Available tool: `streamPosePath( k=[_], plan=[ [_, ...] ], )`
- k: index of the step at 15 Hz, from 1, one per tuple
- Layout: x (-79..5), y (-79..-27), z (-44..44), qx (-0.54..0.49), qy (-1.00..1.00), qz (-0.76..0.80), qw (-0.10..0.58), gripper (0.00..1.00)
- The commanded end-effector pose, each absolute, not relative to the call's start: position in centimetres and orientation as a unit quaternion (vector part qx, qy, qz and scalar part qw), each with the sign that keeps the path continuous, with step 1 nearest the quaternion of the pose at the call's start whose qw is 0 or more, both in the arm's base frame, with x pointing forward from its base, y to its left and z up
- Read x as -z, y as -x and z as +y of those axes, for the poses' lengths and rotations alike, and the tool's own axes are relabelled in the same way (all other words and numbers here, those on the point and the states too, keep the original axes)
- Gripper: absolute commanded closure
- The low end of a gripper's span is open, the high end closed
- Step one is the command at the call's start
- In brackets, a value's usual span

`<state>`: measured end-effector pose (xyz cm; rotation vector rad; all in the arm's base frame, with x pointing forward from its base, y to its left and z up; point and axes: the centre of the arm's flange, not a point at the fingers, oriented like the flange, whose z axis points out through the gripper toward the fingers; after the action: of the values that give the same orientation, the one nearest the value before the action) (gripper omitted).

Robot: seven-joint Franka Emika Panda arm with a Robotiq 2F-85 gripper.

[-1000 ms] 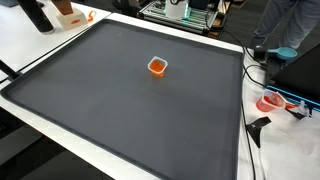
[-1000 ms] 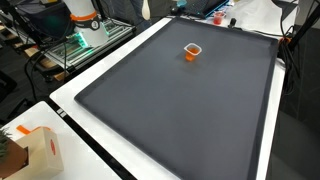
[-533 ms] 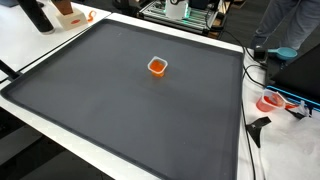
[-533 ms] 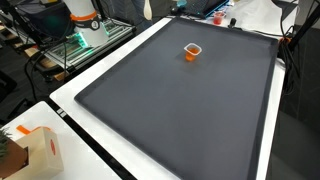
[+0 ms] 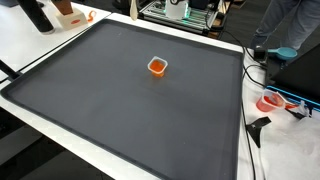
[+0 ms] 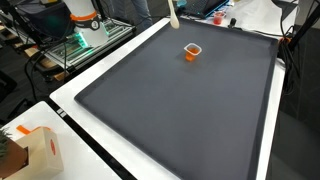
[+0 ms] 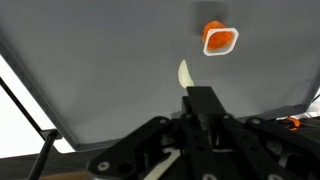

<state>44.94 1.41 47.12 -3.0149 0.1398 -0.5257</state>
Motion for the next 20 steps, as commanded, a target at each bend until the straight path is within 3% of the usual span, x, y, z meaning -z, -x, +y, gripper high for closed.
streamPosePath(
  k=[1,9,20],
  plan=[
    [-44.7,-48.2,-0.1,0.165,0.979,0.047,0.108,0.97],
    [-39.5,-51.5,-1.8,0.14,0.966,0.042,0.212,0.97],
    [-32.7,-52.5,-4.4,0.124,0.945,0.056,0.296,0.97]
  ],
)
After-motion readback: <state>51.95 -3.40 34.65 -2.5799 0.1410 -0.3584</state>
